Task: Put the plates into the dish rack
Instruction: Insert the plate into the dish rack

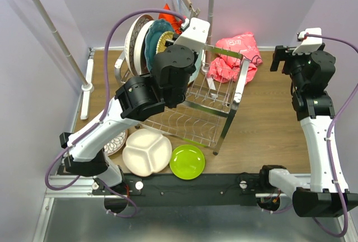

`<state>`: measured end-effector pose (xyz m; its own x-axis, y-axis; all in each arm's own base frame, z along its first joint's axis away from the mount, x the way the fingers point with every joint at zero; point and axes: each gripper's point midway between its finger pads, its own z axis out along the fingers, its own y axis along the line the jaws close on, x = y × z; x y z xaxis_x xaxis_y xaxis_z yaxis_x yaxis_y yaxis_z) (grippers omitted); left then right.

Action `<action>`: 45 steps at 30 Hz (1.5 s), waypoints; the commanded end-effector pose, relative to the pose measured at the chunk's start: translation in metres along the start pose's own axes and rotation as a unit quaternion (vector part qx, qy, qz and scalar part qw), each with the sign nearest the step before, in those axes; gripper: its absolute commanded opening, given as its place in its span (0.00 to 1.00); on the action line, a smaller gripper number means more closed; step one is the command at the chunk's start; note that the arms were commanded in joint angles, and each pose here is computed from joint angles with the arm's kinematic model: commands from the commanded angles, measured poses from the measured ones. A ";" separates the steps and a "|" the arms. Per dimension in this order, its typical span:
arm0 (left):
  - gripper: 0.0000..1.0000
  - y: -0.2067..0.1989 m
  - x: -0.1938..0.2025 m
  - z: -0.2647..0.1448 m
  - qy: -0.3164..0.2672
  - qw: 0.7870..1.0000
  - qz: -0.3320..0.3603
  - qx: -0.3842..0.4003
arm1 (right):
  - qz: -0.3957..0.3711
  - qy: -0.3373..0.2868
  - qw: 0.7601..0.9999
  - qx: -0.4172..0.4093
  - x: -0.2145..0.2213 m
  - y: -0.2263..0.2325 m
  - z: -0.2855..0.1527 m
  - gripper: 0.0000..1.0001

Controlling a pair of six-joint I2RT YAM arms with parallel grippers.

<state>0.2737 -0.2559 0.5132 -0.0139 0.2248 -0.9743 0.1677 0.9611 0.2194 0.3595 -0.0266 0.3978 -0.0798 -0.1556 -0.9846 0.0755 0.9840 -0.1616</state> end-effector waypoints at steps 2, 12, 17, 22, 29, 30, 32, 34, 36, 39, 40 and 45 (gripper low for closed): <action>0.00 0.009 -0.019 -0.004 -0.029 0.998 -0.059 -0.015 | -0.005 0.002 1.000 -0.002 0.002 0.001 -0.005 1.00; 0.00 0.009 -0.003 -0.005 -0.016 0.998 -0.058 -0.015 | -0.005 0.003 1.000 -0.001 0.004 0.001 -0.006 1.00; 0.00 0.008 0.004 -0.007 -0.012 0.998 -0.058 -0.012 | -0.005 0.002 1.000 -0.003 0.004 0.001 -0.005 1.00; 0.00 0.006 0.006 -0.007 -0.013 0.998 -0.059 -0.004 | -0.005 0.002 1.000 -0.003 0.003 0.001 -0.005 1.00; 0.01 0.000 0.009 -0.006 -0.013 0.999 -0.053 0.007 | -0.006 0.005 1.000 -0.002 0.005 0.001 -0.005 1.00; 0.01 -0.002 0.010 -0.006 -0.012 0.999 -0.051 0.008 | -0.006 0.005 1.000 -0.002 0.006 0.001 -0.005 1.00; 0.03 -0.003 0.011 -0.005 -0.011 0.999 -0.048 0.009 | -0.007 0.005 1.000 -0.002 0.006 0.001 -0.005 1.00; 0.05 -0.004 0.010 -0.006 -0.013 0.999 -0.047 0.014 | -0.006 0.005 1.000 -0.002 0.006 0.001 -0.005 1.00; 0.09 -0.006 0.012 -0.006 -0.012 0.999 -0.041 0.017 | -0.007 0.006 1.000 -0.002 0.007 0.001 -0.005 1.00; 0.12 -0.010 0.012 -0.007 -0.013 0.999 -0.038 0.023 | -0.007 0.007 1.000 -0.002 0.008 0.001 -0.005 1.00; 0.14 -0.010 0.012 -0.007 -0.014 0.999 -0.037 0.024 | -0.008 0.008 1.000 -0.001 0.009 0.001 -0.004 1.00; 0.19 -0.014 0.014 -0.008 -0.013 0.999 -0.034 0.034 | -0.008 0.007 1.000 -0.001 0.008 0.001 -0.005 1.00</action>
<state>0.2694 -0.2497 0.5014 -0.0047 0.1597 -0.9872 0.1555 0.9753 0.1570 0.3579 -0.0268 0.3919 -0.0901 -0.1621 -0.9827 0.0732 0.9829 -0.1688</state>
